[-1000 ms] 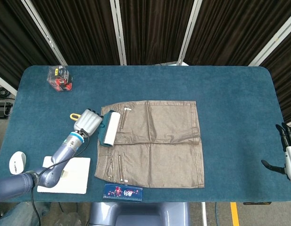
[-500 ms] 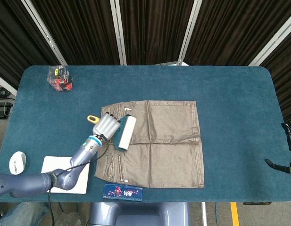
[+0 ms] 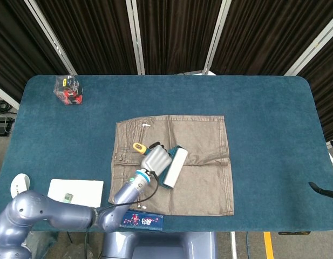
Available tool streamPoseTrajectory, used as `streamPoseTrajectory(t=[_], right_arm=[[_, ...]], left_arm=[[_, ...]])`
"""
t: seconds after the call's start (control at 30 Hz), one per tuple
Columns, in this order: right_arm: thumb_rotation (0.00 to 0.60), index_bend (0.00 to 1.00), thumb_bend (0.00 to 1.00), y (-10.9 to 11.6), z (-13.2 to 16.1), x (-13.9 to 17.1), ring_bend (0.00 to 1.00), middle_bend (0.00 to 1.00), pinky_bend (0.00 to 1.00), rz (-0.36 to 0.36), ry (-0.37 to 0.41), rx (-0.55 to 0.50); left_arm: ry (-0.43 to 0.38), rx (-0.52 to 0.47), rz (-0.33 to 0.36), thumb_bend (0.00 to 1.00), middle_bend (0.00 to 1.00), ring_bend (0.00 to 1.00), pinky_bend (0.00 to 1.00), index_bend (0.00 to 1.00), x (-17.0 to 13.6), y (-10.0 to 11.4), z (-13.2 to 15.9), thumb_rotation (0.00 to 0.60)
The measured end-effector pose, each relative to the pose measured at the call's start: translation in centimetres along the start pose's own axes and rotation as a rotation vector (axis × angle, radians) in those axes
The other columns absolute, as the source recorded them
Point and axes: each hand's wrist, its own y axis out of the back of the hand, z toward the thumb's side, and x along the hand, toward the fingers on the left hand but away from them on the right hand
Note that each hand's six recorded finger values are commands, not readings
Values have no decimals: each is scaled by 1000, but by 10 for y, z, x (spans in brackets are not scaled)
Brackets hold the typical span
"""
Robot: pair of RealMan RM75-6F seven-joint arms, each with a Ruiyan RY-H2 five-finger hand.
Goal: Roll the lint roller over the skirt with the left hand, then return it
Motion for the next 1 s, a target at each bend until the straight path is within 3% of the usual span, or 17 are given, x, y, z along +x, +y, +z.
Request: streamPoseTrajectory(t=[0.23,0.53,1.0], right_arm=[[600,0,0,1,-1,1,0,0,0,-5,-2,1],[600,0,0,-1,1,2,0,0,0,2,3,6],[600,0,0,-4,8,2,0,0,0,5,16,21]], left_arm=[[13,24,-6,622,578,417,486,625,3,1,4,600],[68,51,-53,622,578,417,485,626,-3,-22,-29,600],[257,17,-207,625,578,417,485,626,-43,-114,-140,600]])
